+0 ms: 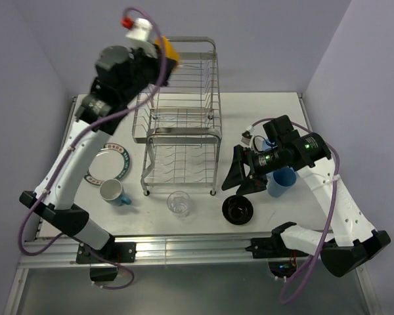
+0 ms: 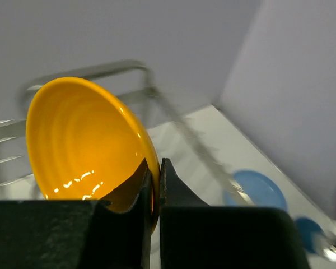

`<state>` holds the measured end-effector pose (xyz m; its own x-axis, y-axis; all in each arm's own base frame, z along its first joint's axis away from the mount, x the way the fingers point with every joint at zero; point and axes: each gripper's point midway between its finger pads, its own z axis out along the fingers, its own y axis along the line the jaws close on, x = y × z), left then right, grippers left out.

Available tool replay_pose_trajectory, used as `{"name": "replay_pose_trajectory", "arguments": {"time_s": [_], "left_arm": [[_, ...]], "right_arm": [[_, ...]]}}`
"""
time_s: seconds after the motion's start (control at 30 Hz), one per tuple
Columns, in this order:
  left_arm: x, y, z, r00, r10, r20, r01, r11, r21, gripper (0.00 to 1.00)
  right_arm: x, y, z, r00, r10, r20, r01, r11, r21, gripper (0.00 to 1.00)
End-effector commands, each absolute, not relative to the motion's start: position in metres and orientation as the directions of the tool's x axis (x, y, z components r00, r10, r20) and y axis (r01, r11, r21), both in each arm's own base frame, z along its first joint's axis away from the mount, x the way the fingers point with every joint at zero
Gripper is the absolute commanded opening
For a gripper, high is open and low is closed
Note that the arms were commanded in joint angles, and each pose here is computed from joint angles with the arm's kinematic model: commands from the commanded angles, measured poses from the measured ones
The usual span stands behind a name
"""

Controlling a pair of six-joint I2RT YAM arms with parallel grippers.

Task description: Load the mixed dishes into the dish rack

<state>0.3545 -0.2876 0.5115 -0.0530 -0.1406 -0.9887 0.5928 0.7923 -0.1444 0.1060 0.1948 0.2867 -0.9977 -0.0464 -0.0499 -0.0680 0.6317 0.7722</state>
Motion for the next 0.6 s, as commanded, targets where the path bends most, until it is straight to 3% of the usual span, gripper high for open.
{"name": "replay_pose_trajectory", "arguments": {"time_s": [0.0, 0.2, 0.33, 0.43, 0.57], "left_arm": [[0.302, -0.194, 0.652, 0.255, -0.431, -0.866, 0.687, 0.710, -0.151, 0.00], [0.326, -0.119, 0.648, 0.328, -0.436, -0.838, 0.654, 0.745, -0.132, 0.00], [0.356, -0.047, 0.610, 0.281, -0.467, -0.838, 0.579, 0.779, -0.240, 0.00], [0.370, -0.016, 0.575, 0.128, -0.618, -0.775, 0.636, 0.651, -0.414, 0.00], [0.361, 0.000, 0.527, -0.041, -0.712, -0.701, 0.773, 0.422, -0.473, 0.00]], "right_arm": [[0.090, 0.184, 0.284, -0.998, -0.058, -0.018, -0.052, 0.661, 0.749, 0.81], [0.090, 0.184, 0.277, -0.998, -0.068, -0.002, -0.047, 0.669, 0.742, 0.80], [0.094, 0.185, 0.277, -0.998, -0.070, -0.004, -0.050, 0.672, 0.739, 0.79], [0.098, 0.186, 0.277, -0.998, -0.070, 0.009, -0.040, 0.674, 0.738, 0.79], [0.098, 0.186, 0.272, -0.997, -0.070, 0.023, -0.031, 0.682, 0.731, 0.79]]}}
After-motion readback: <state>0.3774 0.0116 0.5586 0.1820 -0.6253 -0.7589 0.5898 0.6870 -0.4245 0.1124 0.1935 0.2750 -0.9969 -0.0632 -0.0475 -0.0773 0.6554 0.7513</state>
